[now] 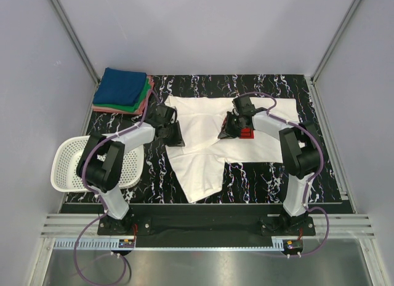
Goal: Fold and stack the t-shirts
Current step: Fold the tshirt
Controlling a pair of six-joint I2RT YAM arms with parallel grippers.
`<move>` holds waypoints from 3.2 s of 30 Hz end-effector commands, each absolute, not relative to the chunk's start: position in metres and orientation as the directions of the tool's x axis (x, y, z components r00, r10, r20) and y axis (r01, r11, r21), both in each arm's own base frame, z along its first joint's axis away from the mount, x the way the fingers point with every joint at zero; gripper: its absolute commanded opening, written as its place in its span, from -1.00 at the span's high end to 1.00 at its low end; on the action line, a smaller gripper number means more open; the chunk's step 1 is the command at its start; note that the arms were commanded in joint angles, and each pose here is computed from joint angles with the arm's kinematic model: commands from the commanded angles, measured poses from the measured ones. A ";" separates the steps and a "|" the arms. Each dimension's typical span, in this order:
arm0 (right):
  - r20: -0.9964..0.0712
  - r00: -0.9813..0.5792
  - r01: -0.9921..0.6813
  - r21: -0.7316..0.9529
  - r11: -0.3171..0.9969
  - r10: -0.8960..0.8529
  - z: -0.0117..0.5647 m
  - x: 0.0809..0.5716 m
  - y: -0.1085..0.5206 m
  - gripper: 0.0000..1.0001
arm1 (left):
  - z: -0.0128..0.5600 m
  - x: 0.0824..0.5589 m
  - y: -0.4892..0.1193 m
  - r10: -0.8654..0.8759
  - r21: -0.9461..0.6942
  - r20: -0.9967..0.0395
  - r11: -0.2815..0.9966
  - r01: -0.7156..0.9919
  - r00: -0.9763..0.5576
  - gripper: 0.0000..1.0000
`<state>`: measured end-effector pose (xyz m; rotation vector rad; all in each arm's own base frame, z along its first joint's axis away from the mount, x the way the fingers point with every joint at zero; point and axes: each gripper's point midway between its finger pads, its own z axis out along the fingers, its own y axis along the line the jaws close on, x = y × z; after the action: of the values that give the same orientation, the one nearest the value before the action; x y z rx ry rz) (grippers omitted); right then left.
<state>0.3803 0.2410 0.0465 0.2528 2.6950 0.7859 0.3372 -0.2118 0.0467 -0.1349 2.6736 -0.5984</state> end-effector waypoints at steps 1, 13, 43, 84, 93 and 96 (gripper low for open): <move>-0.300 -0.926 0.037 0.533 0.845 0.230 0.067 0.377 0.239 0.63 | 0.055 0.333 -0.216 -0.142 -0.439 -0.357 0.898 0.031 -0.923 0.57; -0.414 -0.833 0.101 0.538 0.837 0.367 0.105 0.442 0.161 0.87 | 0.104 0.447 -0.182 -0.087 -0.224 -0.539 0.974 0.043 -0.838 0.37; -0.404 -0.717 0.581 0.104 0.807 0.568 -0.004 0.527 -0.113 0.96 | 0.011 0.543 -0.144 -0.181 -0.151 -0.418 0.980 -0.128 -0.890 0.42; -0.215 -0.925 0.183 0.471 0.863 0.314 0.072 0.211 0.173 -0.22 | 0.080 0.172 -0.226 -0.008 -0.434 -0.533 0.861 0.265 -0.846 0.01; -0.206 -0.963 0.042 0.523 0.851 0.174 0.048 0.188 0.224 -0.23 | 0.064 0.154 -0.226 -0.110 -0.533 -0.514 0.819 0.215 -0.851 -0.03; -0.212 -0.961 0.048 0.506 0.861 0.178 0.038 0.190 0.222 -0.23 | 0.062 0.152 -0.234 -0.146 -0.580 -0.501 0.789 0.206 -0.853 -0.05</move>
<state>0.1768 0.2115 0.0369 0.1701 2.8536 0.7031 0.1406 -0.2122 0.0428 0.1198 2.5522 -0.7282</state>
